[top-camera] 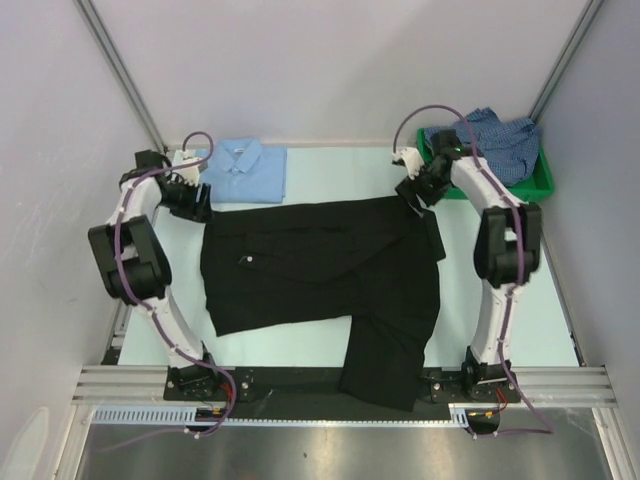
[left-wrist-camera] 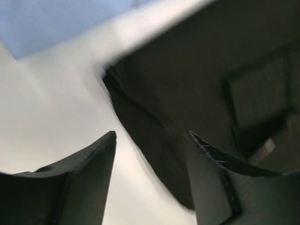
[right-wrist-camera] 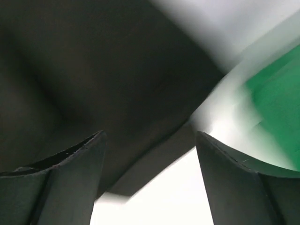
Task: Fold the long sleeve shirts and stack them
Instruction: Fold the shirt
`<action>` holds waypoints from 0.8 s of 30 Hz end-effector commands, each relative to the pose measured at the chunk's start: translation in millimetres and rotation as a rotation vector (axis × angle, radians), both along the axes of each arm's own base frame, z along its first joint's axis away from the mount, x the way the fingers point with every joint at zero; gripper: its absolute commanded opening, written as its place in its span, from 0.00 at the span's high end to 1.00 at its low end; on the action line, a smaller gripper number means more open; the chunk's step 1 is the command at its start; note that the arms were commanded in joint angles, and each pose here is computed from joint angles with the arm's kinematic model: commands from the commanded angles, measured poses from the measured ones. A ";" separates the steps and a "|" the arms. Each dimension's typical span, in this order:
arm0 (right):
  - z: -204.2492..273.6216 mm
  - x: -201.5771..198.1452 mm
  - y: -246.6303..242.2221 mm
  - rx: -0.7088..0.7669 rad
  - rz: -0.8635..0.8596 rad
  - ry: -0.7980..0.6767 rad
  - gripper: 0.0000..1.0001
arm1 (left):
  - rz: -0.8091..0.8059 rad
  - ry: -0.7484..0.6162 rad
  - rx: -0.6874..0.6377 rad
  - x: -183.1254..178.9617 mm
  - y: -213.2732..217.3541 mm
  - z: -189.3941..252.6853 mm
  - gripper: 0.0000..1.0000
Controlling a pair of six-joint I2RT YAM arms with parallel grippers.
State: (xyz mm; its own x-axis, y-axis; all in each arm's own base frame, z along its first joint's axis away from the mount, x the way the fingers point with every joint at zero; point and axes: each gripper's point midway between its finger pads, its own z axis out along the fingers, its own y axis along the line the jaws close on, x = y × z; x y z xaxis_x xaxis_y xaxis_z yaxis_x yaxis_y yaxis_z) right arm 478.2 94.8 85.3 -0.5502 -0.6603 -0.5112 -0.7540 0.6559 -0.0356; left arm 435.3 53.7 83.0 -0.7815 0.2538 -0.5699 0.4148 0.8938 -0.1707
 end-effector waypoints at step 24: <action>-49.2 -314.9 -14.6 -0.145 0.684 0.151 0.27 | -0.975 0.061 0.484 -302.8 -70.6 -71.4 0.34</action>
